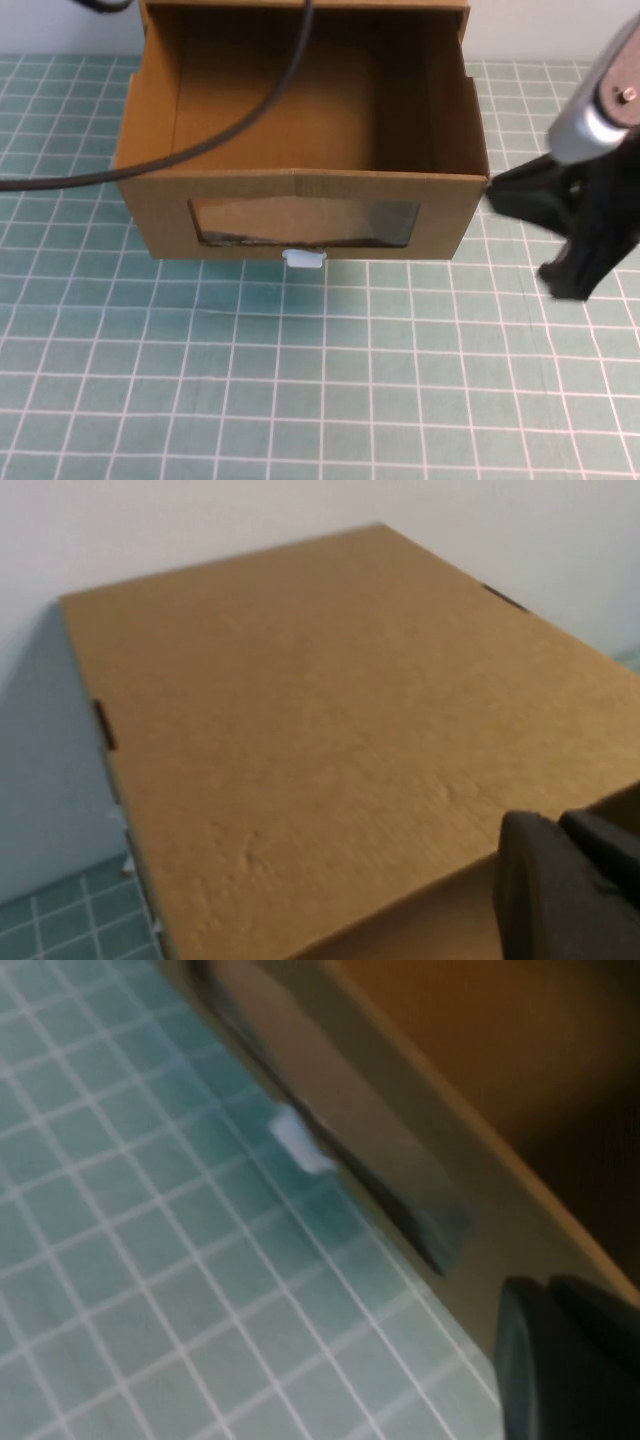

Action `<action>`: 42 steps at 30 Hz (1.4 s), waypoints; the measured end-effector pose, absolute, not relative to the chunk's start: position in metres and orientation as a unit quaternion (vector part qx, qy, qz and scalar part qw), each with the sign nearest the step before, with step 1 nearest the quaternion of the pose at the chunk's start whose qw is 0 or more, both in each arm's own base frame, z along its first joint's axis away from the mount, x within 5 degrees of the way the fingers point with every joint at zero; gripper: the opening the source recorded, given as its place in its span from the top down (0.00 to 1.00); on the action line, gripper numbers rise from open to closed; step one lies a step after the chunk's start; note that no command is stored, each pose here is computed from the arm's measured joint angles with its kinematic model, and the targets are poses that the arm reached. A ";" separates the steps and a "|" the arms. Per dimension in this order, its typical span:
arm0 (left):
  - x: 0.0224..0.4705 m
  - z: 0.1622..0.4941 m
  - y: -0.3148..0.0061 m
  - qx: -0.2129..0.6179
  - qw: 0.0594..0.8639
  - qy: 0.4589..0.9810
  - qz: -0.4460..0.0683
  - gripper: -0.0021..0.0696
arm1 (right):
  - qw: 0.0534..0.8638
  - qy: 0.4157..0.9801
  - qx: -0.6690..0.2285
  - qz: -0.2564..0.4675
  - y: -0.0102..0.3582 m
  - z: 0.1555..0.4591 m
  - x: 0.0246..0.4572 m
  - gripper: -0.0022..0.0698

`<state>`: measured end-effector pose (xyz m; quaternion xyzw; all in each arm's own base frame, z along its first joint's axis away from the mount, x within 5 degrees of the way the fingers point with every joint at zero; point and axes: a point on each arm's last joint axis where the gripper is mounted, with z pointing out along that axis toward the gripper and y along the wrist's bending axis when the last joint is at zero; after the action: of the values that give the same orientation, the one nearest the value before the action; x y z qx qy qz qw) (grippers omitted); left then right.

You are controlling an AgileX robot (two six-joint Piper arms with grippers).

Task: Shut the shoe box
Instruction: Press the shoe box with left arm, then close the shoe box with your right arm

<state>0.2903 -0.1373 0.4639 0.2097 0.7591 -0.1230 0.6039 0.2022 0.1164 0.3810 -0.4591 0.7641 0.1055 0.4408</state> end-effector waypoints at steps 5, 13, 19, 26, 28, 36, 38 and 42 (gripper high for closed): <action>0.308 0.455 -0.159 0.301 0.553 0.765 -0.136 0.98 | 0.432 0.686 -0.555 0.187 0.159 0.380 0.182 0.99; 0.353 0.447 -0.186 0.340 0.508 0.773 -0.169 0.98 | 0.365 0.602 -0.681 0.201 0.220 0.337 0.178 0.99; 0.394 0.429 -0.181 0.299 0.454 0.794 -0.273 0.98 | 0.340 0.540 -0.763 0.103 0.244 0.298 0.194 0.99; 0.424 0.406 -0.161 0.245 0.407 0.801 -0.364 0.98 | 0.395 0.518 -0.759 0.019 0.265 0.275 0.222 0.99; 0.426 0.403 -0.160 0.244 0.399 0.803 -0.370 0.98 | 0.401 0.520 -0.754 0.012 0.273 0.266 0.232 0.99; 0.422 0.403 -0.162 0.250 0.386 0.801 -0.383 0.98 | 0.401 0.558 -0.726 -0.005 0.288 0.244 0.297 0.99; 0.422 0.403 -0.162 0.250 0.385 0.801 -0.384 0.98 | 0.414 0.568 -0.711 -0.010 0.289 0.247 0.316 0.99; 0.422 0.404 -0.162 0.250 0.386 0.801 -0.384 0.98 | 0.399 0.580 -0.710 0.011 0.295 0.247 0.336 0.99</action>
<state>0.4222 -0.1622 0.4036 0.2500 0.8006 -0.3845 0.3857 0.3358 0.2955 0.2473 -0.7101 0.5802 0.0110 0.3988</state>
